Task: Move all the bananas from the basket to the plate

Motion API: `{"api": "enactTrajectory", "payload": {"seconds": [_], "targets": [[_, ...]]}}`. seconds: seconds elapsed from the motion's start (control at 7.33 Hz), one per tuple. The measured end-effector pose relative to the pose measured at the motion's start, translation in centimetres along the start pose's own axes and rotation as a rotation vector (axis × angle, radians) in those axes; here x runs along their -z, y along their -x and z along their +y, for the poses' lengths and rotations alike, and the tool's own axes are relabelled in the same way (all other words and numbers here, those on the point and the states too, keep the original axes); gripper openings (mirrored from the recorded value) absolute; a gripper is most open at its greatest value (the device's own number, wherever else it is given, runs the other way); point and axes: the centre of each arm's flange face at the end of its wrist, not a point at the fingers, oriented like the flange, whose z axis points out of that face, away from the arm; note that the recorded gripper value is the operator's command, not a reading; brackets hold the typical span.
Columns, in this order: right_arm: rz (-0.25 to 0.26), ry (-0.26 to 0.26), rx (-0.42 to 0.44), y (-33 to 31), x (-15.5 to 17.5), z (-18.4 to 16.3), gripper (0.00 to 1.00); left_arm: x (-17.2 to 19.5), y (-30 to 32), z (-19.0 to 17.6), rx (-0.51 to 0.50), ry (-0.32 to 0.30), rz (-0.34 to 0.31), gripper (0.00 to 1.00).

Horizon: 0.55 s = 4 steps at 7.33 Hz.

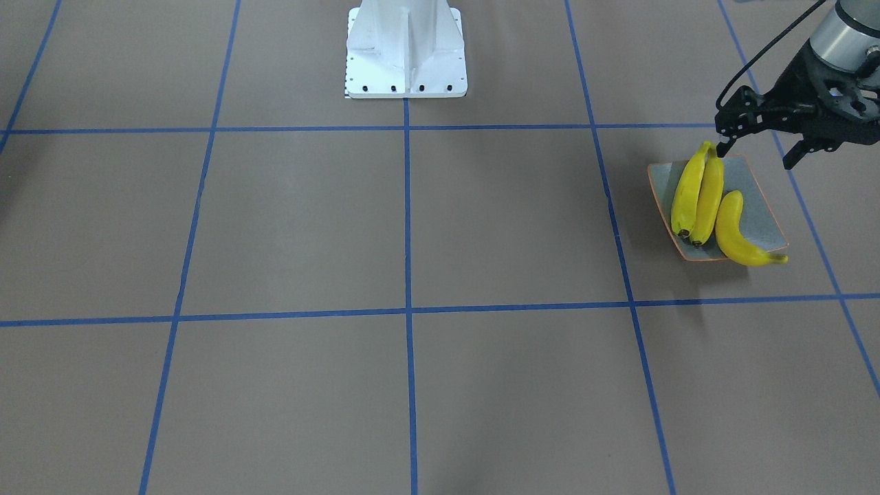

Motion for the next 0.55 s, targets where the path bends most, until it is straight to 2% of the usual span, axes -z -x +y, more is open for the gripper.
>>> {"api": "enactTrajectory", "payload": {"seconds": [0.14, 0.41, 0.55], "targets": [[-0.051, -0.013, -0.023, 0.9, 2.8, -1.7, 0.00, 0.0, -0.4, -0.3, 0.028, -0.004, 0.004, 0.99], [-0.167, -0.080, -0.092, 4.0, 6.0, -5.3, 0.00, 1.0, -2.5, -2.6, 0.130, -0.037, 0.027, 0.99], [-0.197, -0.111, -0.110, 6.8, 7.5, -7.5, 0.00, 1.5, -5.1, -4.4, 0.184, -0.053, 0.051, 0.99]]}}
